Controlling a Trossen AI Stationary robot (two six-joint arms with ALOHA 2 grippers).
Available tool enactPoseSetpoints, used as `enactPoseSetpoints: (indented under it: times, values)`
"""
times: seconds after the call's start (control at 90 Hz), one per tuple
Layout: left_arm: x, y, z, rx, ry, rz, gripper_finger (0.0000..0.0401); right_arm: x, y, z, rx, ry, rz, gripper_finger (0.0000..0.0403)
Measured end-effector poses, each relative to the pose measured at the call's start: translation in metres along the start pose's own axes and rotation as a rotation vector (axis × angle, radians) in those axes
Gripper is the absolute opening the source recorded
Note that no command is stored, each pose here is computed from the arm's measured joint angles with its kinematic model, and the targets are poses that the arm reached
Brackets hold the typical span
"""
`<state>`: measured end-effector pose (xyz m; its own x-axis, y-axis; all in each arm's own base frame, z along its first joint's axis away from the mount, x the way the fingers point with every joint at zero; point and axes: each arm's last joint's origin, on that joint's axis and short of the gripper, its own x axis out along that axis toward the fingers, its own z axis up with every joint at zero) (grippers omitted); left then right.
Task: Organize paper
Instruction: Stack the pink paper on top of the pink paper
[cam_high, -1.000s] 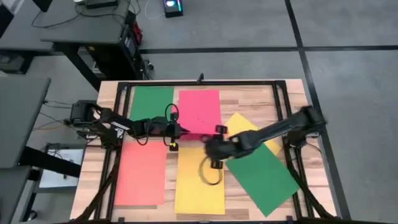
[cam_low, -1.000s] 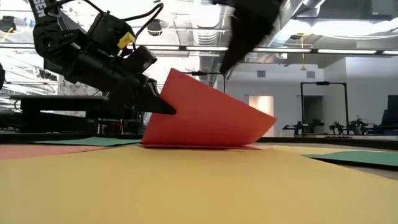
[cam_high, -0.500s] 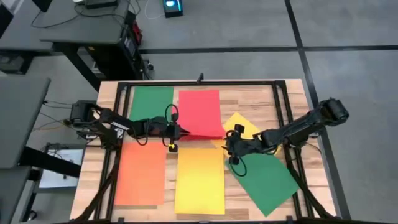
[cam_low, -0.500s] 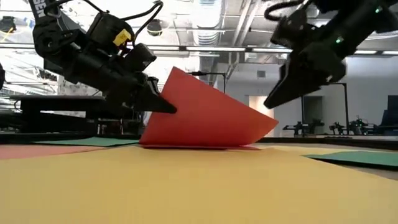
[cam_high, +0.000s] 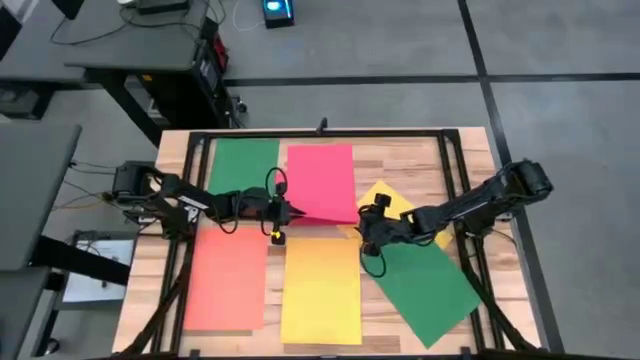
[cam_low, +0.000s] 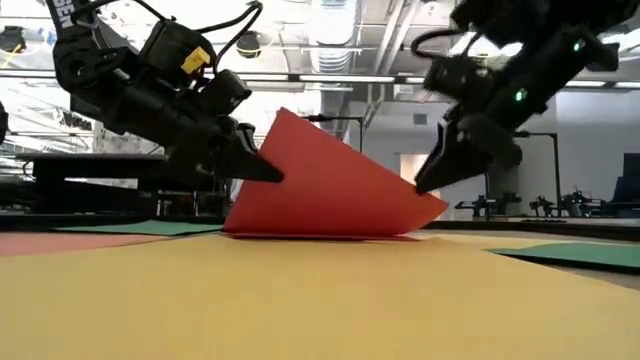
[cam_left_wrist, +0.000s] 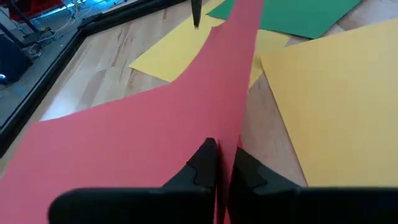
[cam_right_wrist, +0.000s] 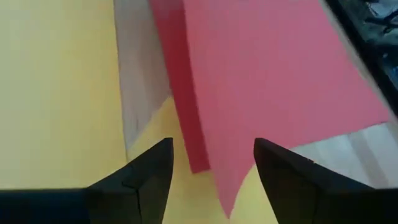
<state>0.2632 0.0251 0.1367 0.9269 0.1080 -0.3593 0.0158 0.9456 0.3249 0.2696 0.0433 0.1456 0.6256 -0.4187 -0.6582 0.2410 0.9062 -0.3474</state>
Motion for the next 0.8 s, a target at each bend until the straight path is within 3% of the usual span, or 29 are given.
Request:
enactPoseSetpoints:
  times: [0.322, 0.678, 0.8]
  values:
    - [0.0, 0.0, 0.0, 0.0, 0.002, -0.001, 0.0, 0.015, -0.006, -0.001, -0.007, 0.036, -0.04, 0.0199]
    - [0.0, 0.0, 0.0, 0.0, 0.002, -0.002, 0.0, 0.02, -0.015, 0.0, -0.031, 0.044, -0.063, 0.0019]
    - [0.0, 0.0, -0.001, 0.0, 0.007, -0.003, 0.0, 0.017, -0.01, 0.0, -0.063, 0.035, -0.048, 0.0004]
